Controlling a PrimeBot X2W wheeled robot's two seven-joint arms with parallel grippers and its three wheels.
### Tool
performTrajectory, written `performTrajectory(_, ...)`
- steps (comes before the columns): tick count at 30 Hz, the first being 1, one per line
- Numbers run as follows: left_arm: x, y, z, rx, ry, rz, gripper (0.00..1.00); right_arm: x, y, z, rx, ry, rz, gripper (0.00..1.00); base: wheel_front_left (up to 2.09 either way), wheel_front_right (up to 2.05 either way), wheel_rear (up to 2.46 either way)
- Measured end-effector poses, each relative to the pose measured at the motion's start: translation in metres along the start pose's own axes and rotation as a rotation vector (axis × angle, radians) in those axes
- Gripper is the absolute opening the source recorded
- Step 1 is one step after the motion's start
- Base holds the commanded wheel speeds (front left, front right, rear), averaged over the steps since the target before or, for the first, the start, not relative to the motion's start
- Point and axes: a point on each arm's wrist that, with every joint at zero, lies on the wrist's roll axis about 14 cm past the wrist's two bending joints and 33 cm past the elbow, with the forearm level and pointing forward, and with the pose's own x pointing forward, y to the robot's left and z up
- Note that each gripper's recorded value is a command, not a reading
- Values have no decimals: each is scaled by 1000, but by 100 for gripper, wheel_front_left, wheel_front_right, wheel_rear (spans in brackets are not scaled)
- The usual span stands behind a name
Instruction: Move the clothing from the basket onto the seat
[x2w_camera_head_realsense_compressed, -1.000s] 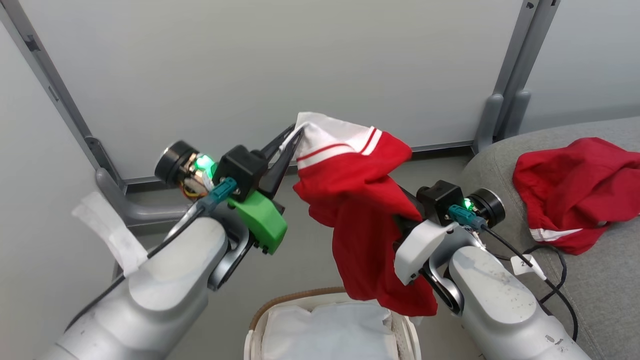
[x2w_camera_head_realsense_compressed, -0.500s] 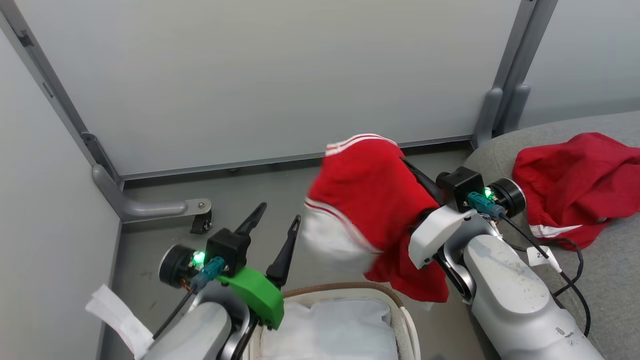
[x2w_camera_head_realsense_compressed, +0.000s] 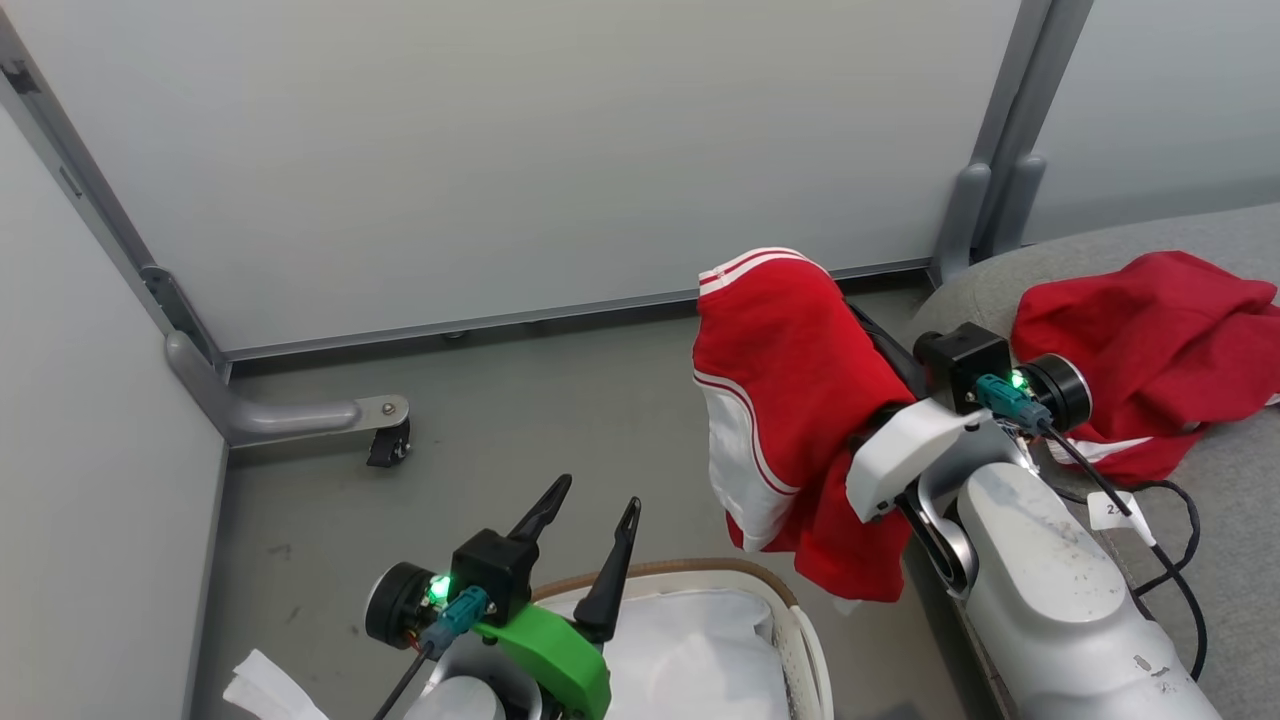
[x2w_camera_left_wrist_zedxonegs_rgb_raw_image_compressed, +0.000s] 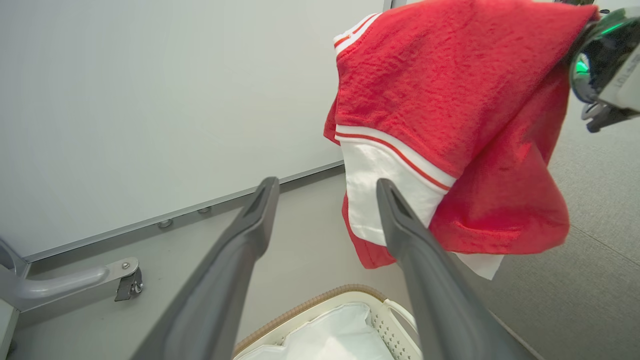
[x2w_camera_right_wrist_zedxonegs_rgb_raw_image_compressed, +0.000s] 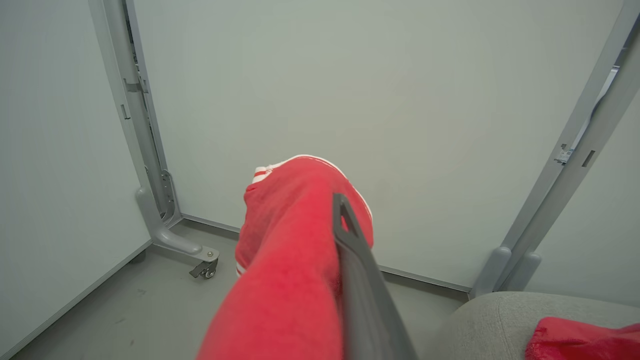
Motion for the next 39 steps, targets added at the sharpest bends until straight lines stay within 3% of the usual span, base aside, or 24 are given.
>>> performTrajectory(16, 23, -20, 2, -6, -23, -73, 100, -34, -64, -5, -65, 24, -179, 0, 0, 0, 0)
performTrajectory(30, 68, -94, -13, 6, 8, -361, 100, -110, -164, -10, -155, 88, -495, 0, 0, 0, 0)
performTrajectory(39, 82, -118, -39, -29, 62, -467, 100, -120, -192, -20, -195, 140, -561, 0, 0, 0, 0)
